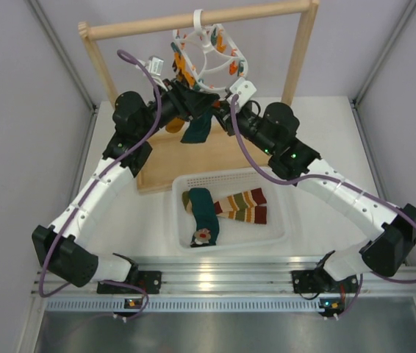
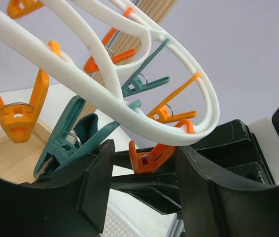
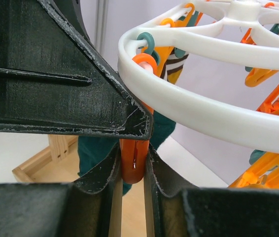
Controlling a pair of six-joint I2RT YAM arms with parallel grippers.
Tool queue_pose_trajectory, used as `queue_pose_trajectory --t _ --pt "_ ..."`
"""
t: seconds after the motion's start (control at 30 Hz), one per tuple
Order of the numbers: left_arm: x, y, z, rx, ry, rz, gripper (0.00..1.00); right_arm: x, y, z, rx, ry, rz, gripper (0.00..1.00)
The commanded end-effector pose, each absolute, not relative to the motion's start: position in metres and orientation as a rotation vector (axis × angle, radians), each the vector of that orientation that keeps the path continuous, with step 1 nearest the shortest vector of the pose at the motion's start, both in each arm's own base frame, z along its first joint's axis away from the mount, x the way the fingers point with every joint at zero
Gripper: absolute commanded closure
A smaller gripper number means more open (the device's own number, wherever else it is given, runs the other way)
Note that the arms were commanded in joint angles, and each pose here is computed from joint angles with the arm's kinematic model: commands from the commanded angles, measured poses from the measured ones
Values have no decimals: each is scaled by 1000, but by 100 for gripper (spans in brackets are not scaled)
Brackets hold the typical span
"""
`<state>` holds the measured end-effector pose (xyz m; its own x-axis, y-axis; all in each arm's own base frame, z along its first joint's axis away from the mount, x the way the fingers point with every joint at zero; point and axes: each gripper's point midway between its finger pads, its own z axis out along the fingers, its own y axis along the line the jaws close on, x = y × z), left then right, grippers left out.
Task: Clip the socks to the hanger
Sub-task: Open the clamp at the hanger.
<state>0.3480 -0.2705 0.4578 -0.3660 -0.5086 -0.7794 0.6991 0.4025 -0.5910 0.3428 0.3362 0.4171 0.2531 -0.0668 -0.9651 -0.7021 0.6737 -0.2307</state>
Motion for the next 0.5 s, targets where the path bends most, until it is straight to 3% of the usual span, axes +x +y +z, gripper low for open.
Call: queue_pose_trajectory --t 0.0,0.33,0.43,0.47 --pt "359 -260 486 99 1381 -1233 44 331 338 443 -731 1187 456 100" --pt "360 -254 494 68 1338 -1215 48 327 340 438 -756 1190 456 100" --pt "360 -254 499 71 1316 -1220 58 326 340 437 -762 1186 464 100" --pt "360 -253 499 68 1313 -1216 66 325 340 438 -763 1186 465 100"
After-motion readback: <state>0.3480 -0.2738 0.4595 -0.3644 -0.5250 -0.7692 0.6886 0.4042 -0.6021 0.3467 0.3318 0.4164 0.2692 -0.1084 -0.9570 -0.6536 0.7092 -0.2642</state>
